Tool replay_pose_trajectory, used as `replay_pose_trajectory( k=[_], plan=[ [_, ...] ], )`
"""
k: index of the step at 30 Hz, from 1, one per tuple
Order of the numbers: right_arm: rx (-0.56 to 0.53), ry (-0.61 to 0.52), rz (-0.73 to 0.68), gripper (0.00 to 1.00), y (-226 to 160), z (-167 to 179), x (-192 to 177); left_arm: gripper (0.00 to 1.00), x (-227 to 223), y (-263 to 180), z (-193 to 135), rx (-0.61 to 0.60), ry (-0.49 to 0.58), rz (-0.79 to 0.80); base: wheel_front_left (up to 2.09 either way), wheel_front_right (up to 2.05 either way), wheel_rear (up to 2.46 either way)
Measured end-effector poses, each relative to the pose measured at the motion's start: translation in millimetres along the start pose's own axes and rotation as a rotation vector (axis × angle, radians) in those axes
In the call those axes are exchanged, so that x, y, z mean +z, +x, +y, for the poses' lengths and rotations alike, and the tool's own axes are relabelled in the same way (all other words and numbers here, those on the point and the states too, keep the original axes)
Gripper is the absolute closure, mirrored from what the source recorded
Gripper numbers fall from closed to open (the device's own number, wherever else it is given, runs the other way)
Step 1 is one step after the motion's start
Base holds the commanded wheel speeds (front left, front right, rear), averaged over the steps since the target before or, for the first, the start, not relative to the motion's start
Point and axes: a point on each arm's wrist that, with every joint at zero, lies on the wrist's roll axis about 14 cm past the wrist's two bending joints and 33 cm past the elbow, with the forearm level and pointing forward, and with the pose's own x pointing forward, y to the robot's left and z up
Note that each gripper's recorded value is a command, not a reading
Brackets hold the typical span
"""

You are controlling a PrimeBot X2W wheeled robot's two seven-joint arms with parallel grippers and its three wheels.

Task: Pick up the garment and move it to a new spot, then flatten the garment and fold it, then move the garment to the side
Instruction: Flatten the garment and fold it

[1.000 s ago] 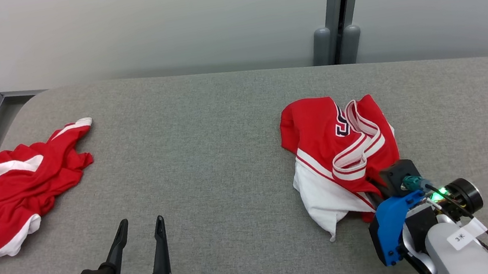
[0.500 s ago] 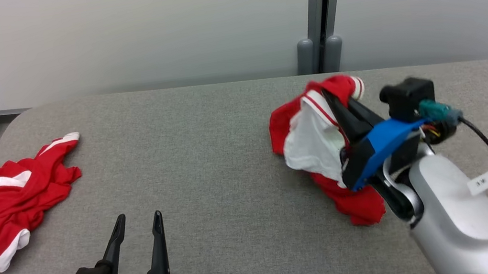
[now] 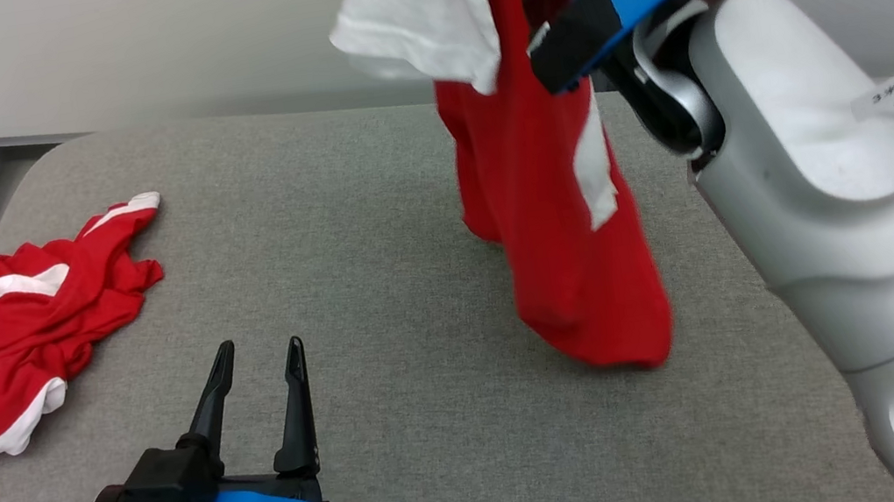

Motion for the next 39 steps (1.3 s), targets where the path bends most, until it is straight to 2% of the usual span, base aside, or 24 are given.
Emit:
replay_pose_trajectory(
  k=[7, 10, 12, 18, 23, 30, 35, 39],
  plan=[
    [0.081, -0.029, -0.194, 1.0, 31, 16, 61, 0.0, 1, 1, 4, 0.015, -0.001, -0.004, 0.0, 0.0, 0.0],
    [0.04, -0.043, -0.183, 1.0, 27, -3, 58, 0.0, 2, 3, 1, 0.008, 0.0, -0.009, 0.0, 0.0, 0.0],
    [-0.006, -0.057, -0.125, 1.0, 15, -23, 39, 0.0, 3, 4, 0, 0.003, -0.001, -0.012, 0.0, 0.0, 0.0],
    [-0.205, 0.028, 0.199, 1.0, -71, -80, -72, 0.0, -1, 6, -10, -0.031, -0.003, -0.004, 0.0, 0.0, 0.0],
    [-0.377, 0.074, 0.368, 1.0, -157, -117, -122, 0.0, 1, 9, -20, -0.064, -0.002, -0.011, 0.0, 0.0, 0.0],
    [-0.496, 0.181, 0.462, 1.0, -227, -115, -141, 0.0, 2, 9, -32, -0.104, 0.001, -0.014, 0.0, 0.0, 0.0],
    [-0.562, 0.303, 0.525, 1.0, -271, -101, -149, 0.0, 0, 8, -38, -0.123, -0.001, -0.009, 0.0, 0.0, 0.0],
    [-0.655, 0.421, 0.577, 1.0, -314, -90, -152, 0.0, -1, 11, -39, -0.127, -0.006, -0.006, 0.0, 0.0, 0.0]
  ],
)
